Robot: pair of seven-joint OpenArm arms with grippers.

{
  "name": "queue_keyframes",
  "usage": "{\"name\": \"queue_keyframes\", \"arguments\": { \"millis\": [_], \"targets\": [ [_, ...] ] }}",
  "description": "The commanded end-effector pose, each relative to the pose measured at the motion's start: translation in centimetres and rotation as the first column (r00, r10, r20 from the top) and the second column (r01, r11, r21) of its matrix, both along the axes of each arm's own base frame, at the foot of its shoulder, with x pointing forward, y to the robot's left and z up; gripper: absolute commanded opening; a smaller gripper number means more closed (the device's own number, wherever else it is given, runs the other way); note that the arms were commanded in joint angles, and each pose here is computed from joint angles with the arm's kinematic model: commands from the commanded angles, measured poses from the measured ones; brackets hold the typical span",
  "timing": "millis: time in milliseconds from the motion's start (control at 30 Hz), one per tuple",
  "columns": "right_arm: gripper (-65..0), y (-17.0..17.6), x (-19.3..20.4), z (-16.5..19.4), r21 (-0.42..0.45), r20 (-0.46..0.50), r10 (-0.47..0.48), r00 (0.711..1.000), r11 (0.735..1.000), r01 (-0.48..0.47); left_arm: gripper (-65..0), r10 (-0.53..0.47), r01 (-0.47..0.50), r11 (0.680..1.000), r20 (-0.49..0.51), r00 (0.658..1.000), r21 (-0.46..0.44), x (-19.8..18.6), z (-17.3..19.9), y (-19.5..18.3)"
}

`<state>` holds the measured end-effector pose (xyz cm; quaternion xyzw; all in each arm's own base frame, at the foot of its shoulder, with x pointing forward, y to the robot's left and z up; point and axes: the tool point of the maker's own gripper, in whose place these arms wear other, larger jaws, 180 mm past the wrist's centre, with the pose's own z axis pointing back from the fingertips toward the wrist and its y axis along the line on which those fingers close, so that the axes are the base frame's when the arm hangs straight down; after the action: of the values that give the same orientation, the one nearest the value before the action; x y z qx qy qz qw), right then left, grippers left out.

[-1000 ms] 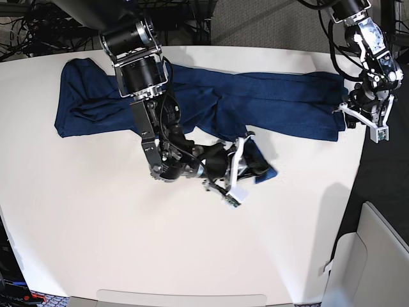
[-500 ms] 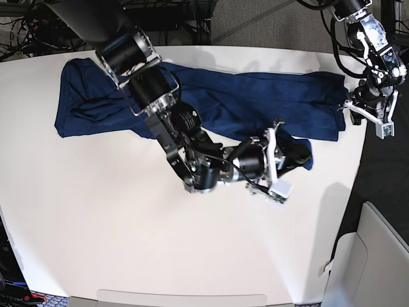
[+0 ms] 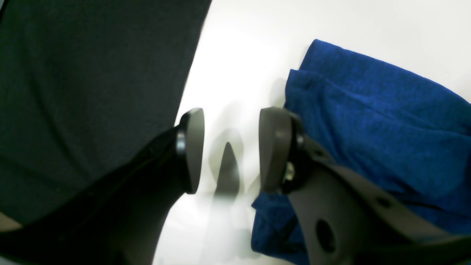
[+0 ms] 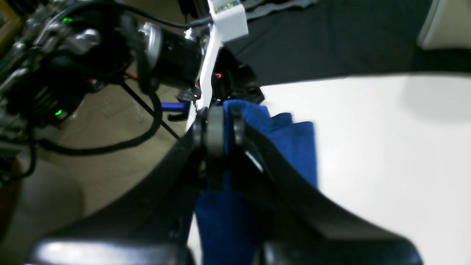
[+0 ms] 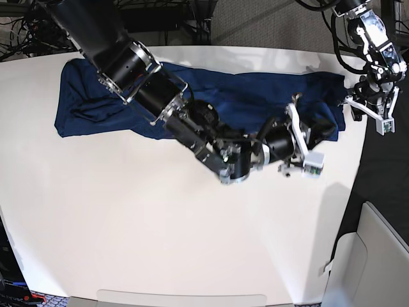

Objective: Fold the T-shirt properly
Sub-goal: 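Carry the sleeve across the shirt toward the left gripper, then release the sleeve and move the right gripper to the strip end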

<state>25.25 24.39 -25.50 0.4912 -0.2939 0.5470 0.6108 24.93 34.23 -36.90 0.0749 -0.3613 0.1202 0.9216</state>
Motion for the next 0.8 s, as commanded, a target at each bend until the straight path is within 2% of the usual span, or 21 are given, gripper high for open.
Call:
{"name": "queue_keyframes", "arguments": {
  "millis": [0,100,167,300,400,533,633,767],
  "targets": [
    [-58.9,1.3,-0.9,1.9,0.063,0.018,0.042,0.999,0.997,-0.044,-42.9,-0.004,0.003,1.0,0.05,0.999,0.029,0.9,1.6,0.6],
    [-44.2,1.7,-2.4,1.3,0.041,0.054,0.088,0.995,0.995,-0.09,-42.9,-0.008,0.006,0.999,0.058,0.998,0.035,1.1,2.0,0.6],
    [-39.3,1.8,-2.5,2.8,0.076,0.087,0.086,0.992,0.993,-0.093,-42.8,-0.012,0.01,0.999,0.057,0.998,0.035,1.1,2.0,0.5],
    [-40.4,1.4,-1.8,7.6,0.196,0.152,0.047,0.987,0.978,-0.077,-42.6,-0.01,0.008,0.999,0.053,0.999,0.034,1.0,1.9,0.5],
    [-42.4,-1.4,0.3,8.6,0.237,0.168,-0.037,0.985,0.972,-0.004,-42.2,-0.008,0.007,0.999,0.041,0.999,0.033,0.6,1.6,0.5],
    [-45.2,-7.9,4.9,5.2,0.183,0.122,-0.212,0.97,0.965,0.188,-36.7,-0.013,0.013,0.999,0.013,1.0,0.035,-0.3,1.0,0.5],
    [-45.6,-13.7,7.4,2.1,0.112,0.094,-0.339,0.936,0.938,0.329,-35.3,-0.017,0.017,0.999,0.006,1.0,0.03,-0.3,0.7,0.3],
    [-45.6,-19.3,8.1,0.3,0.056,0.105,-0.431,0.896,0.902,0.428,-35.4,-0.068,0.067,0.997,-0.024,0.997,-0.025,0.1,0.1,-1.6]
  ]
}}
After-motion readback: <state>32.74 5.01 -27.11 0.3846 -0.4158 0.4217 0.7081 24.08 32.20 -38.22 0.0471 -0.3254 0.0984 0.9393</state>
